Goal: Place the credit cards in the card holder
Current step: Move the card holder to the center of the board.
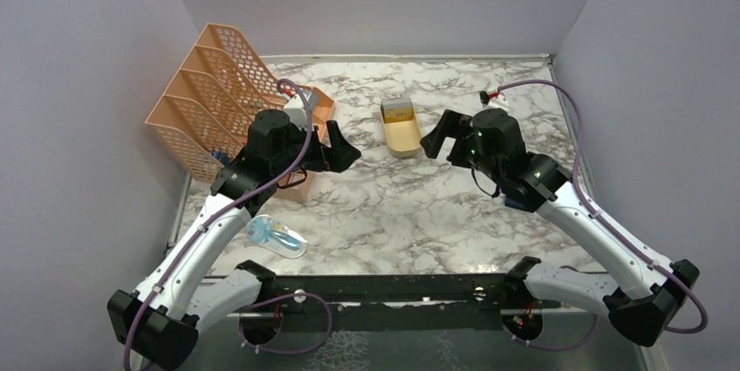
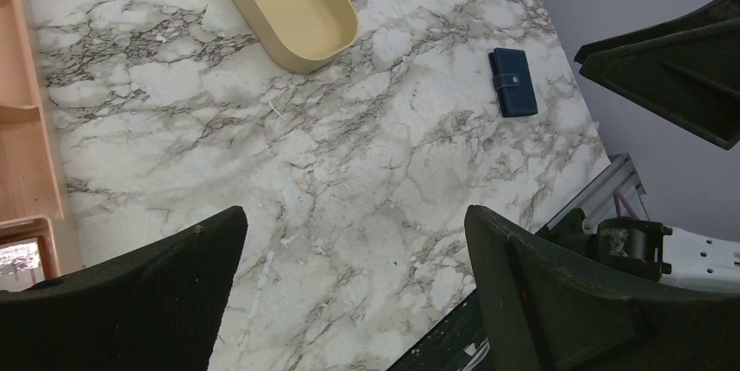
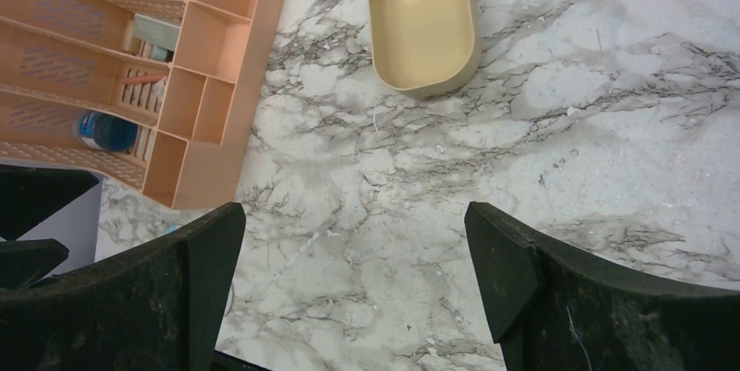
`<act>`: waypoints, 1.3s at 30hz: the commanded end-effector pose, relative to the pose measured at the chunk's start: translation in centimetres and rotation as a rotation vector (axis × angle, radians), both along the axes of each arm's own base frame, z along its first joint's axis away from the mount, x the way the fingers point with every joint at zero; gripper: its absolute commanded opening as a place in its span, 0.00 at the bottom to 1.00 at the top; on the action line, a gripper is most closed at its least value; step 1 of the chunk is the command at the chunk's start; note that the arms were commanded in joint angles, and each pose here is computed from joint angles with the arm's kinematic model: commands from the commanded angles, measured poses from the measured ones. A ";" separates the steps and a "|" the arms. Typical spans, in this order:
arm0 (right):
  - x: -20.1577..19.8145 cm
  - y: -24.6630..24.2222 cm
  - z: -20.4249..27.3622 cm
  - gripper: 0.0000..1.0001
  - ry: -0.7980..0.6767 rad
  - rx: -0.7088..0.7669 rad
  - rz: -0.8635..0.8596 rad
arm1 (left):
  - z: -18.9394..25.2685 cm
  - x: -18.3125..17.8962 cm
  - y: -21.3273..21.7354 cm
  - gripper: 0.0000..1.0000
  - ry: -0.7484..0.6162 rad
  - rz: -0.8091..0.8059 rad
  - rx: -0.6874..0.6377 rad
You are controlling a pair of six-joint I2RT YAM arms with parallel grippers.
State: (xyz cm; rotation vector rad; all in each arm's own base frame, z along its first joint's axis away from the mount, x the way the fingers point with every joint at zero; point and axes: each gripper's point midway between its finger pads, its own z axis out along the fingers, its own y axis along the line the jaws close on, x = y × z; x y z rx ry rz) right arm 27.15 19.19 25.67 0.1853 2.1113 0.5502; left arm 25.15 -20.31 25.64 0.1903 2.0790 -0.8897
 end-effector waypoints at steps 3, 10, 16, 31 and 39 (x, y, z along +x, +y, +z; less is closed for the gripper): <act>1.0 -2.2 -1.9 1.00 0.016 -0.117 -0.122 | -0.5 0.5 0.2 0.99 -0.019 0.000 0.027; 1.8 -2.8 -6.7 0.99 0.169 -0.258 -0.196 | -4.9 0.9 -0.1 0.99 0.079 -0.025 0.089; 3.4 -6.5 -10.9 0.92 0.302 -0.333 -0.300 | -9.5 1.8 1.5 0.99 0.171 0.079 0.185; 3.4 -18.2 -18.0 0.87 0.523 -0.262 -0.625 | -9.9 0.8 1.4 0.99 0.086 -0.007 0.196; 2.8 -21.6 -19.9 0.83 0.562 -0.247 -0.752 | -8.4 0.9 1.5 0.98 0.026 -0.009 0.190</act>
